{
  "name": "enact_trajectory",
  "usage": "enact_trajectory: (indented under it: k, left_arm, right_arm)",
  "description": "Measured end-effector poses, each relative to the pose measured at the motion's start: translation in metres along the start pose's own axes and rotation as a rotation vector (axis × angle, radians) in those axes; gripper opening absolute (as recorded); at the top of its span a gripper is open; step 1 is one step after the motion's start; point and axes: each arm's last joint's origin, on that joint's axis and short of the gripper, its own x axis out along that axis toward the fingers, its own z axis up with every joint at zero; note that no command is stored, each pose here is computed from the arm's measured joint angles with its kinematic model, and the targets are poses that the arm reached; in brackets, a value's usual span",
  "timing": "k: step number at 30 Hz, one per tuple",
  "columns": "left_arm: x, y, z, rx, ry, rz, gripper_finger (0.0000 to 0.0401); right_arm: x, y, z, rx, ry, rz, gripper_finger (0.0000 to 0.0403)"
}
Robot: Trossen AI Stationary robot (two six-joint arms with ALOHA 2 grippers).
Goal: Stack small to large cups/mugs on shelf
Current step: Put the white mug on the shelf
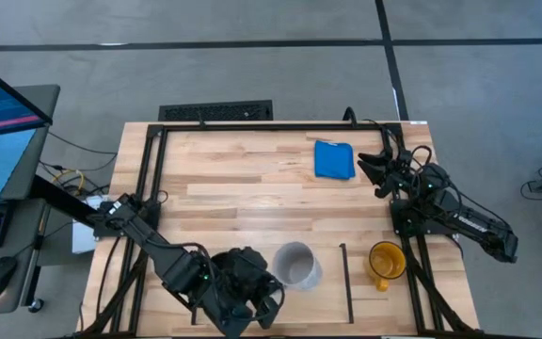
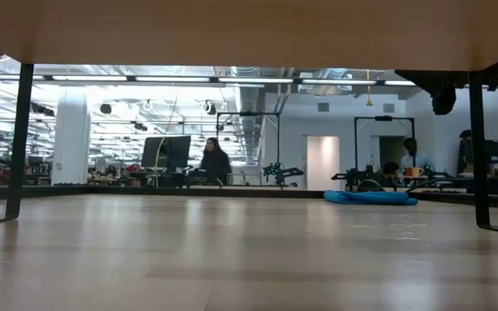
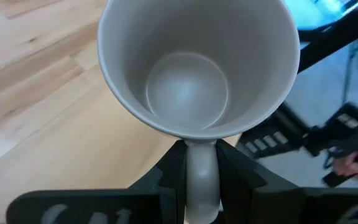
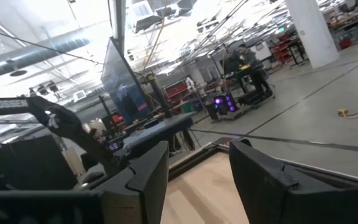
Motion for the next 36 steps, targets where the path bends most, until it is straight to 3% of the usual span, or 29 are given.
enact_trajectory:
  k: [6,21,36]
  left_arm:
    - [0.008,0.01,0.005,0.05,0.08,0.06,0.0049]
    - [0.024,0.018,0.012,0.14,0.259,0.057,0.0049]
    - [0.035,0.017,0.002,0.086,0.298,0.081,0.0049]
  right_arm:
    - [0.0,0.002,-0.001,0.004,0.008,0.02,0.0192]
    - [0.0,0.002,-0.001,0.003,0.008,0.021,0.0194]
    - [0.0,0.002,-0.001,0.003,0.005,0.023,0.0193]
